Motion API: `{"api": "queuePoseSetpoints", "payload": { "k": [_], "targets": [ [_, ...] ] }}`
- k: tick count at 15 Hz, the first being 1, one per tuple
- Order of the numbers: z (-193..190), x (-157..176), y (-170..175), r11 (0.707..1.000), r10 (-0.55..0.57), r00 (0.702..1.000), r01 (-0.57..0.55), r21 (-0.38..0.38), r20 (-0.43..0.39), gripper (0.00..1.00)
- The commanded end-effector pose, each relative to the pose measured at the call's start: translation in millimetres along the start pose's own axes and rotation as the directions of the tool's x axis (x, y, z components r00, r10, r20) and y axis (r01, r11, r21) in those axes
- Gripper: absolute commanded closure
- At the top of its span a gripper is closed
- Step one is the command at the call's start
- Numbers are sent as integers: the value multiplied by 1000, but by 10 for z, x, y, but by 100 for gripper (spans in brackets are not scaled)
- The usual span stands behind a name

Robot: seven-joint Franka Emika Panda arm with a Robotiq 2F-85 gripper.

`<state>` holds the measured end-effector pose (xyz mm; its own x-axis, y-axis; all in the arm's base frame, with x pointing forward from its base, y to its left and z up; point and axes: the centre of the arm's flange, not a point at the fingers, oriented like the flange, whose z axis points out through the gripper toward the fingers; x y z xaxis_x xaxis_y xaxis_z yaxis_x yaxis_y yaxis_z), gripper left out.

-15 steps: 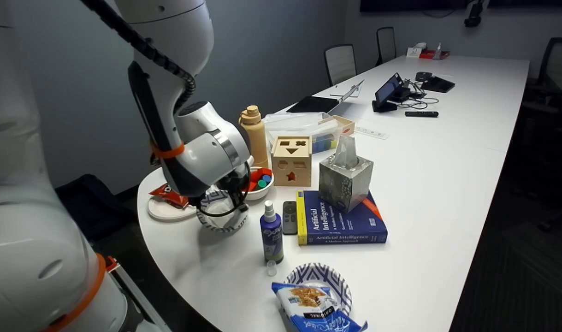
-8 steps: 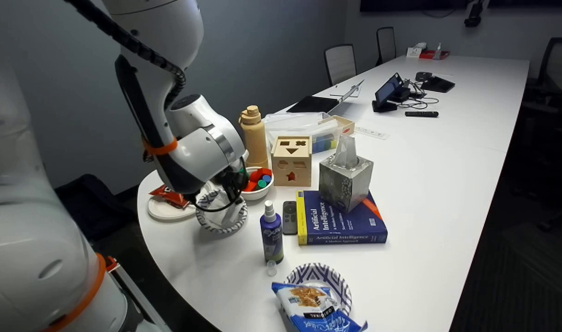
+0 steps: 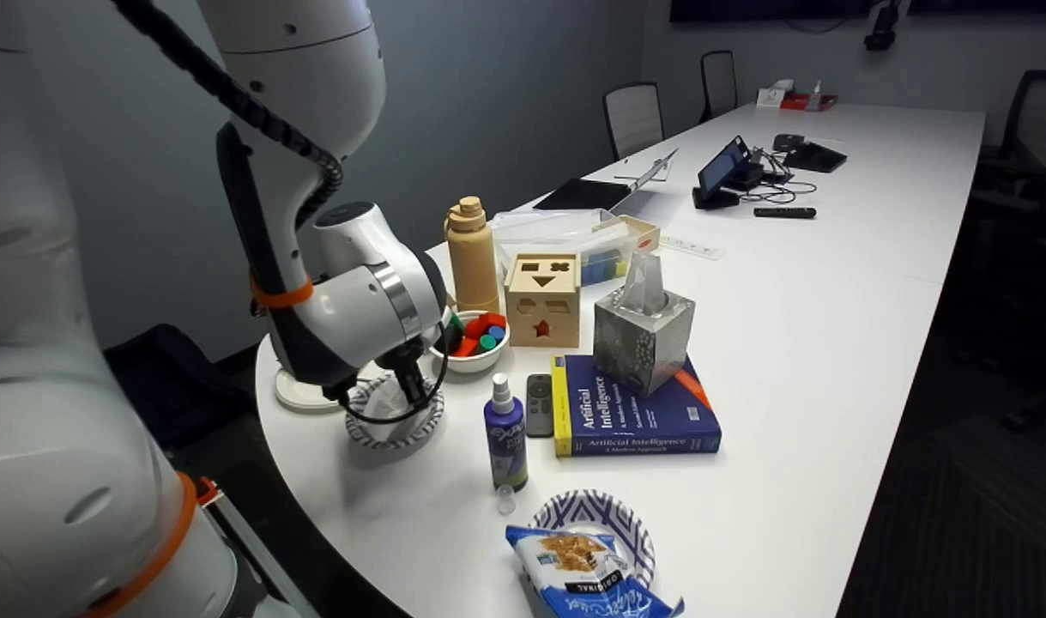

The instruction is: Use the paper towel to clean the bowl

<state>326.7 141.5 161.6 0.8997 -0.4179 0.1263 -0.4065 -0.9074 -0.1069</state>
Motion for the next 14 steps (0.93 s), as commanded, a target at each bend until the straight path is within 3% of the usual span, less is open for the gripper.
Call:
{"api": "queuePoseSetpoints", "payload": {
  "k": [1, 5, 8, 11, 14],
  "targets": [
    [-221, 68, 4, 997, 23, 1000, -25, -79, -17, 99],
    [-262, 176, 14, 981, 40, 983, -72, -180, -177, 99],
    [-383, 297, 5, 971, 59, 961, -118, -207, -270, 99],
    [-454, 361, -18, 973, 77, 963, -128, -191, -257, 99],
    [-430, 366, -16, 977, 78, 981, -111, -182, -177, 99]
  ]
}}
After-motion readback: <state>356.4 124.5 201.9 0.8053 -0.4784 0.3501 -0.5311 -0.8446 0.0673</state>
